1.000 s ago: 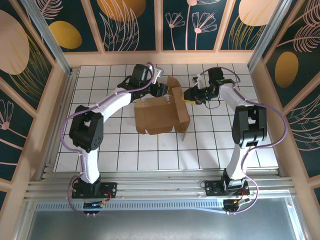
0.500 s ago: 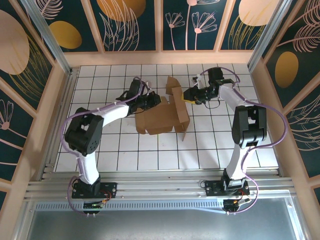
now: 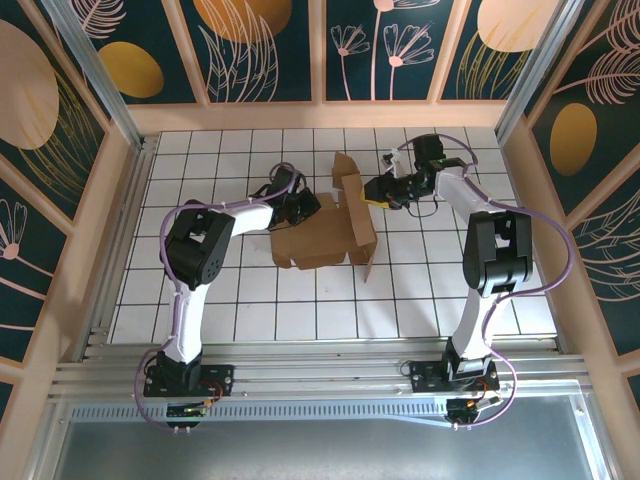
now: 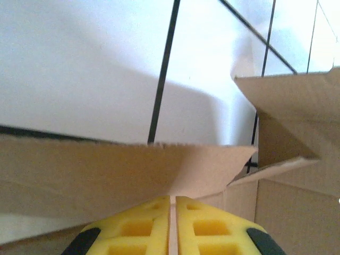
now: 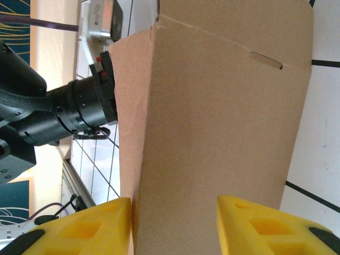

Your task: Fold the paper box

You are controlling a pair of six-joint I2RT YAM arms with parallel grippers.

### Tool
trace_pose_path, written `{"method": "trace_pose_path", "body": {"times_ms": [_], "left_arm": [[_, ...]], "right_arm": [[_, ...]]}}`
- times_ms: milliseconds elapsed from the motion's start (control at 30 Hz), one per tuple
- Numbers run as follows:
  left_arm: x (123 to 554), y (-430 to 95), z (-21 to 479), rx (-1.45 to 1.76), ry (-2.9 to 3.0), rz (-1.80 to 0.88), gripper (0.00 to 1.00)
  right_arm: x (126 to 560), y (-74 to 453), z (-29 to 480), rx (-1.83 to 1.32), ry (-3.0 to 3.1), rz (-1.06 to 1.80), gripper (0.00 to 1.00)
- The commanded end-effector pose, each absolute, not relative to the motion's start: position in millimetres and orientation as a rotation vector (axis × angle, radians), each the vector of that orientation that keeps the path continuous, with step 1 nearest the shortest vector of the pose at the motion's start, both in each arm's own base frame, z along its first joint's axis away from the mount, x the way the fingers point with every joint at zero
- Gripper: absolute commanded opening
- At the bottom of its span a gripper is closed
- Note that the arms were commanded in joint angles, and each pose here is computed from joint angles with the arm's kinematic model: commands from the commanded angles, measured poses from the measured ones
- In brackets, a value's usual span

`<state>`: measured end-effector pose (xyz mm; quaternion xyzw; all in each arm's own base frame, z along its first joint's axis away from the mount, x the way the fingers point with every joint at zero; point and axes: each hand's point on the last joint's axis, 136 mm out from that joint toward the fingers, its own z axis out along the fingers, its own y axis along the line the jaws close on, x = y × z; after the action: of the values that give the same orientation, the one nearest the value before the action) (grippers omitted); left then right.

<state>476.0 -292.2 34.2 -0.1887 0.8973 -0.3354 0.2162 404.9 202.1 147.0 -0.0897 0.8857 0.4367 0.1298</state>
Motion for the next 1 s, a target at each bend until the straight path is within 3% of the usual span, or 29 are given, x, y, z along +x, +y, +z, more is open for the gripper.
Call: {"method": "trace_pose_path", "body": {"times_ms": [0, 433, 967], "left_arm": [[485, -281, 28, -0.56, 2.493, -0.876, 0.11], [478, -282, -5, -0.465, 2.577, -0.842, 0.06], [480, -261, -22, -0.44, 2.635, -0.708, 0.03]], "right_arm": [[413, 192, 143, -0.233, 2.611, 1.121, 0.48], [460, 210, 151, -0.322, 2.494, 1.124, 0.7], [502, 246, 180, -0.627, 2.293, 1.261, 0.7]]}}
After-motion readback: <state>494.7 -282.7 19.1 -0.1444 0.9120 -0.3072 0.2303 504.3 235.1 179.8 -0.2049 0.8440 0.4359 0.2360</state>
